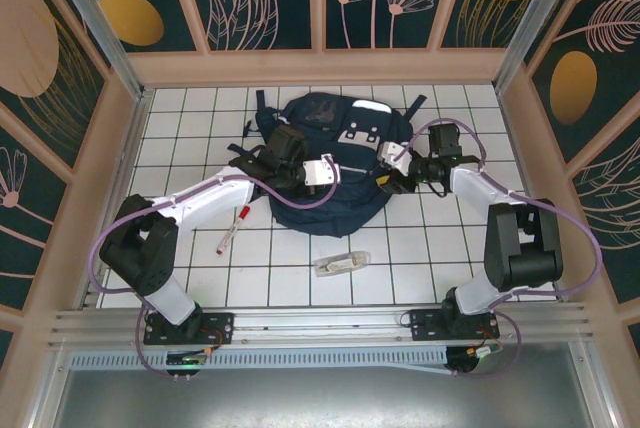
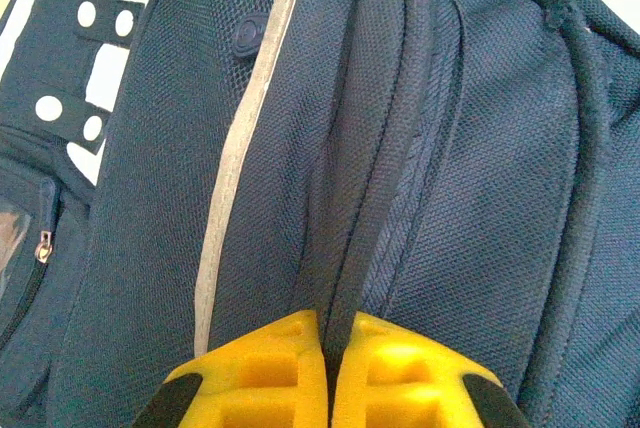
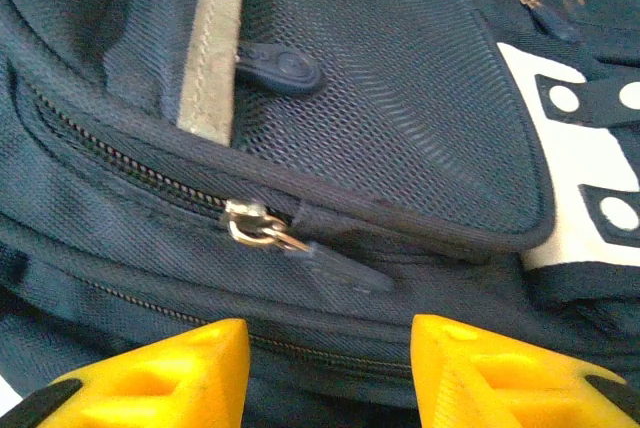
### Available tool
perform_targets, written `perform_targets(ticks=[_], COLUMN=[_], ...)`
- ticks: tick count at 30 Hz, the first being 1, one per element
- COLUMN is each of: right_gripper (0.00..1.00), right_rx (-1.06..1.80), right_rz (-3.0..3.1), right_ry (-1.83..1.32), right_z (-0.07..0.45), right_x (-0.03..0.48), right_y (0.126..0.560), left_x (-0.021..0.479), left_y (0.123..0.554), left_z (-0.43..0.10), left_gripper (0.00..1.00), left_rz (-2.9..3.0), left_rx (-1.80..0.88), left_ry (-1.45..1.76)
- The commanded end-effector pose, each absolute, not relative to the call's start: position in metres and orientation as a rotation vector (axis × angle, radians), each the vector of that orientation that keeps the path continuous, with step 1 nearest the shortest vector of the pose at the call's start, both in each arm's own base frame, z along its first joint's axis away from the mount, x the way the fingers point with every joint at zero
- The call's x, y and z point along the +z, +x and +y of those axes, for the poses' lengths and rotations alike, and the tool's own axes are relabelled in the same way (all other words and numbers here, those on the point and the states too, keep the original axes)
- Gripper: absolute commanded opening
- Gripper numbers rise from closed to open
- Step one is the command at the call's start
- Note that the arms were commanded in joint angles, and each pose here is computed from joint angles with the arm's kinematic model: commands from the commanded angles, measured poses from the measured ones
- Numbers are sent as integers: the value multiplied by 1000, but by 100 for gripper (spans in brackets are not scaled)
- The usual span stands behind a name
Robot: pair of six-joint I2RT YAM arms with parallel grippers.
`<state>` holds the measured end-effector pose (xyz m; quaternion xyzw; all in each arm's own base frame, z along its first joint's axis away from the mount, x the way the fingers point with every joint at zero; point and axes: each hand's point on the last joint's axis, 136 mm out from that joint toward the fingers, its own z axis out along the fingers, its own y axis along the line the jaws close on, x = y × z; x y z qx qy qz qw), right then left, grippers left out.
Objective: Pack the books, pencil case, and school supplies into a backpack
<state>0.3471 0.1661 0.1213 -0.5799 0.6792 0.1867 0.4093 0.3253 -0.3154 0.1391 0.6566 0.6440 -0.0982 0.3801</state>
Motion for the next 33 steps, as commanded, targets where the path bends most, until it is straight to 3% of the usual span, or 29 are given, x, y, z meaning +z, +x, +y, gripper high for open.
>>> perform_targets(ticks=[1,11,21,33], right_gripper=[46,41,1,0], right_rx=[514,650,601,828], right_rz=[1640,1666,1639,1832], right_ry=[-1479,-1505,-1521,-1497], right_z=[171,194,191,209], right_x=[138,120,134,148], right_y=[347,344,330,275], left_x=[168,174,172,174], left_y=[314,315,330,349], left_z=[-329,-332,-333,-353], left_gripper=[0,0,0,0], left_rz=[1514,1516,1606,1850], left_rx=[-333,-355,-345,-579], left_ry=[1672,1650,1576,1333])
